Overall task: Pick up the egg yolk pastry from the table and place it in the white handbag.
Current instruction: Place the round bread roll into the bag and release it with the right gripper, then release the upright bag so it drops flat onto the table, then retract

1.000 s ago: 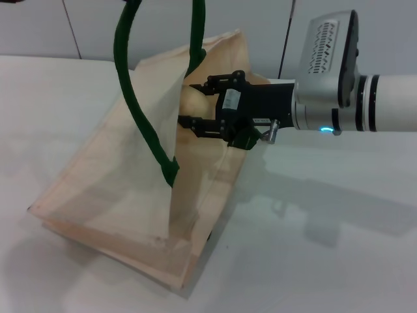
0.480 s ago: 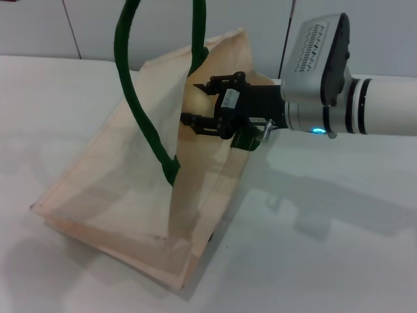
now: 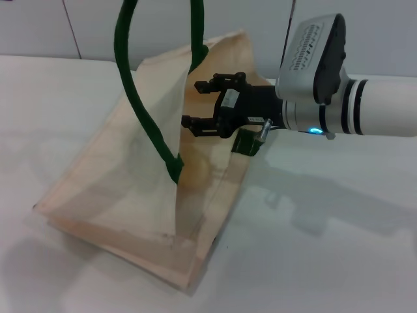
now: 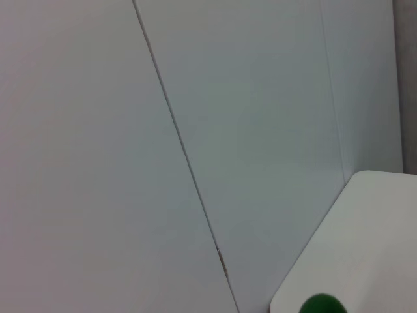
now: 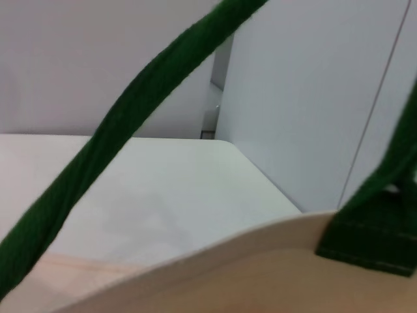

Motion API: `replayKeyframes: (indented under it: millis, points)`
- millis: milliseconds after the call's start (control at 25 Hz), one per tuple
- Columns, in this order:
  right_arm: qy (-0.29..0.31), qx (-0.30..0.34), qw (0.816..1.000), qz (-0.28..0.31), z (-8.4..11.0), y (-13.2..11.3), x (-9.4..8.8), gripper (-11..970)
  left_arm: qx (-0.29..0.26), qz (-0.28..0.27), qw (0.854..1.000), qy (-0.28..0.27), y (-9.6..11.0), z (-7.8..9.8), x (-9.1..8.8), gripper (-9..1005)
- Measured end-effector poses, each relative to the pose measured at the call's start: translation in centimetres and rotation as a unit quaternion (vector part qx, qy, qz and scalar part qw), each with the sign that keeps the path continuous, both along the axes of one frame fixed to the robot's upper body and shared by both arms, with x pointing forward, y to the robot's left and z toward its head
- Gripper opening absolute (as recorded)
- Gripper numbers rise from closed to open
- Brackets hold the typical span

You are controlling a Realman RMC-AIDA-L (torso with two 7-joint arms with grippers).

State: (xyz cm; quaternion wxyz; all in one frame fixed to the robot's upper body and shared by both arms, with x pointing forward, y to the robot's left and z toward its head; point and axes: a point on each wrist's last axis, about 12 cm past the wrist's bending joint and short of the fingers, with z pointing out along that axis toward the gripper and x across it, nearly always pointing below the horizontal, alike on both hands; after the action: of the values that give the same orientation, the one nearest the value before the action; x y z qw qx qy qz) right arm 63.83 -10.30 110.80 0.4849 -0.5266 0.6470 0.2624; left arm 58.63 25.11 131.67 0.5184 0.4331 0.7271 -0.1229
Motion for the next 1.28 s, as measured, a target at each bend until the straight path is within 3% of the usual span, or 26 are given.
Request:
replayKeyframes:
  millis: [680,880,1000,1120,1280]
  points:
    - [0.021,0.0,0.999,-0.045,-0.4,-1.4,0.6,766,-0.013,0.016,1.0,0.001,1.1,-0.1,0.0,239]
    - [0.03,0.007,0.997,-0.068,-0.2,-2.8,1.2,766,-0.017,0.024,1.0,0.001,1.7,-0.1,0.0,285]
    - [0.039,0.008,0.996,-0.079,-0.4,-3.5,1.2,766,-0.024,0.018,1.0,0.003,1.6,-0.3,0.0,366]
    - [0.045,0.01,0.993,-0.105,-0.7,-5.2,1.3,766,-0.043,-0.002,0.999,0.008,1.7,-1.2,0.2,448]
    - [0.047,0.022,0.989,-0.139,-0.6,-8.3,1.5,765,-0.079,-0.029,0.996,0.014,2.2,-2.7,0.5,447]
